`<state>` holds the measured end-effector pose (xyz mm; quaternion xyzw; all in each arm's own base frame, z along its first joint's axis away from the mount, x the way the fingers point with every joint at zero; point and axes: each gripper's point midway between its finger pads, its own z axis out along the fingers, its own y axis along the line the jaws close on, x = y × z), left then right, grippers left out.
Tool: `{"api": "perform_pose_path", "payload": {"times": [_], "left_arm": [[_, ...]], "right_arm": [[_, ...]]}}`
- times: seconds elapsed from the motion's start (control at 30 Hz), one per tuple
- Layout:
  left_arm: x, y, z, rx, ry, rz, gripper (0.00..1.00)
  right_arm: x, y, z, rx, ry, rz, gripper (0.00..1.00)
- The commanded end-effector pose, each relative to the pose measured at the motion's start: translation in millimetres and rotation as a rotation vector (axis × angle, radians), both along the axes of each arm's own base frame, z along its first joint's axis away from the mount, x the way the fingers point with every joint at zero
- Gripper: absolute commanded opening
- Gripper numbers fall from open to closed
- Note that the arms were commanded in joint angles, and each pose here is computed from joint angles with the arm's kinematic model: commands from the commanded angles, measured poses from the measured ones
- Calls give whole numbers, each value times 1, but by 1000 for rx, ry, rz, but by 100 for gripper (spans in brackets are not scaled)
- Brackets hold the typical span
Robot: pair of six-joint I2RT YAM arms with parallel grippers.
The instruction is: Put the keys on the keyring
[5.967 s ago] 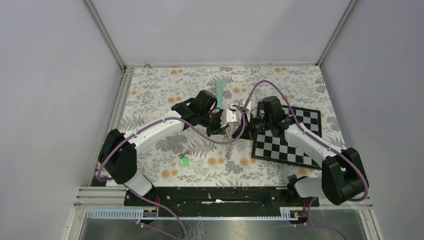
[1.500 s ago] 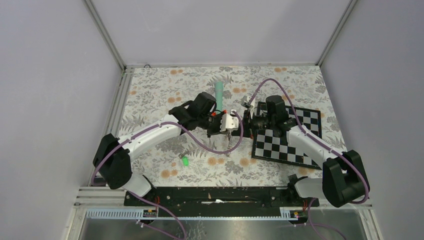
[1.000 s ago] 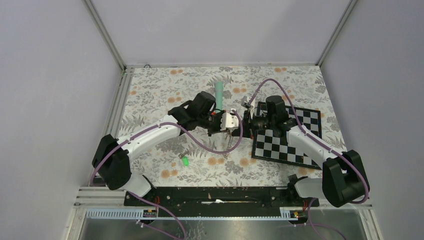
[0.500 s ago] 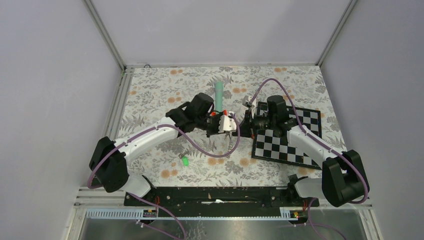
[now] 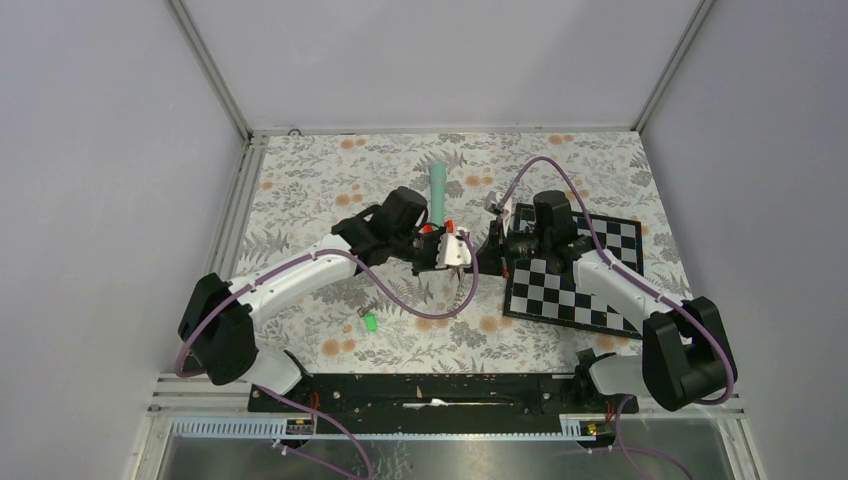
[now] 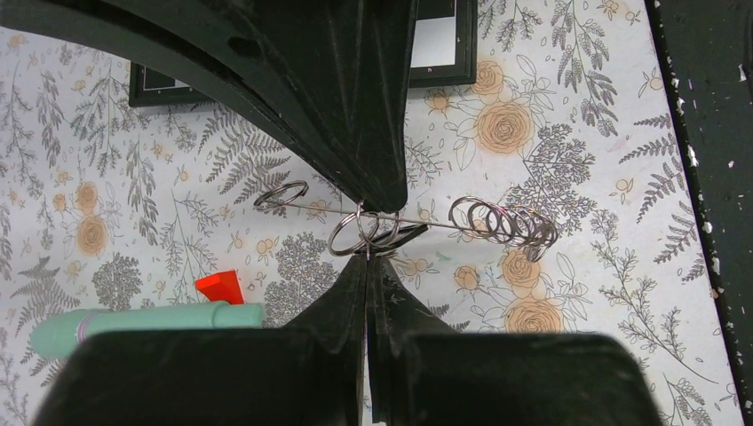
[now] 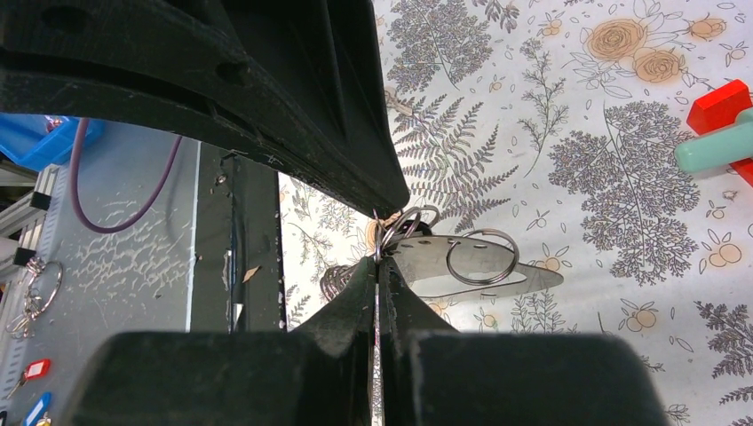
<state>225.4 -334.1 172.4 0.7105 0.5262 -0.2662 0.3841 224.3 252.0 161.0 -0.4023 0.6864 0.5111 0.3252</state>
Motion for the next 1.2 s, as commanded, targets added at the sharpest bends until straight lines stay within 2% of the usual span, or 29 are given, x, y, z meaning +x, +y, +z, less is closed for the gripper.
{"api": "perform_pose_path", "payload": {"times": [0.0,1.17], "left_arm": [[-11,-5,19,-65,-34,-69,0],[-11,-1,18,-55,-91,-106,0]], "right_arm": [[4,1,8,34,-27,10,0],[15,1,7,55,46,-29,0]]}}
